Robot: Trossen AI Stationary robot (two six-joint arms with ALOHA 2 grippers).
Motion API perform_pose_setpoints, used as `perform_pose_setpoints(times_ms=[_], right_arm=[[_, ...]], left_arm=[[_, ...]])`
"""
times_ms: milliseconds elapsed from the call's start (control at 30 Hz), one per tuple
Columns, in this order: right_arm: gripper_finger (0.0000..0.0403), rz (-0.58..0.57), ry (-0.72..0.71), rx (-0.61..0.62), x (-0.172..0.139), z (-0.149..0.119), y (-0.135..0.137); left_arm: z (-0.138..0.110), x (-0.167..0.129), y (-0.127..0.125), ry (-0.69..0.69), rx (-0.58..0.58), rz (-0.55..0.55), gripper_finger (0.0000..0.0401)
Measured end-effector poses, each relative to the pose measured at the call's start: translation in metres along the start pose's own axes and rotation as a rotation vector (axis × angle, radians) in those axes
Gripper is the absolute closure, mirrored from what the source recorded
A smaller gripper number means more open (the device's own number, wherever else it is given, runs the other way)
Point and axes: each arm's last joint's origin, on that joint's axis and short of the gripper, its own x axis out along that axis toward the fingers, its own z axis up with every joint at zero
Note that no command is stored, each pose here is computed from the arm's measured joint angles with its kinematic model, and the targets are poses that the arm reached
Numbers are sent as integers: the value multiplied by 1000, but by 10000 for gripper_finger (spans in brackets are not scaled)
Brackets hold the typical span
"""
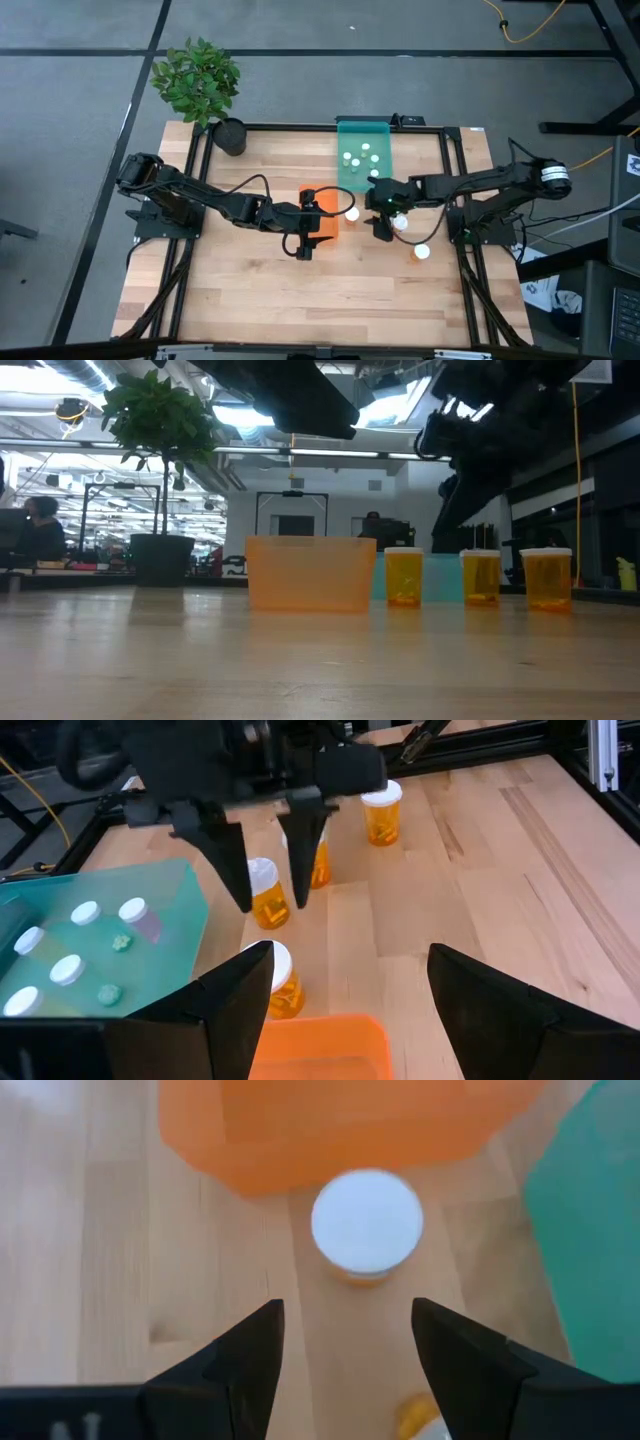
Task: Pick and place medicine bottles into bin by pill shape (circle, oval)
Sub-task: Put the orange capsule bottle into the orange bin
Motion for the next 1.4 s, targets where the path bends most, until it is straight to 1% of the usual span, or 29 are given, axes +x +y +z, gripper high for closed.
perform_pose_setpoints(times_ms=[100,200,567,700,1033,1267,1400], right_arm=[[181,-5,36,-3,9,-2,-1],[181,-10,60,-41,18,-3,-2],[179,-13,25,-95,32,1,-3],[168,-14,28,-98,37,0,-3],[120,-22,-11,-88,38,5,-7],[116,-18,-40,-94,47,7,-7],[116,-20,-30,-168,53,7,-7]], left_arm=[[0,0,0,0,0,0,145],[0,0,0,0,0,0,145],[0,0,0,0,0,0,145],[0,0,0,0,0,0,145],[0,0,0,0,0,0,145],[0,0,0,0,0,0,145],[0,0,0,3,1,0,145]])
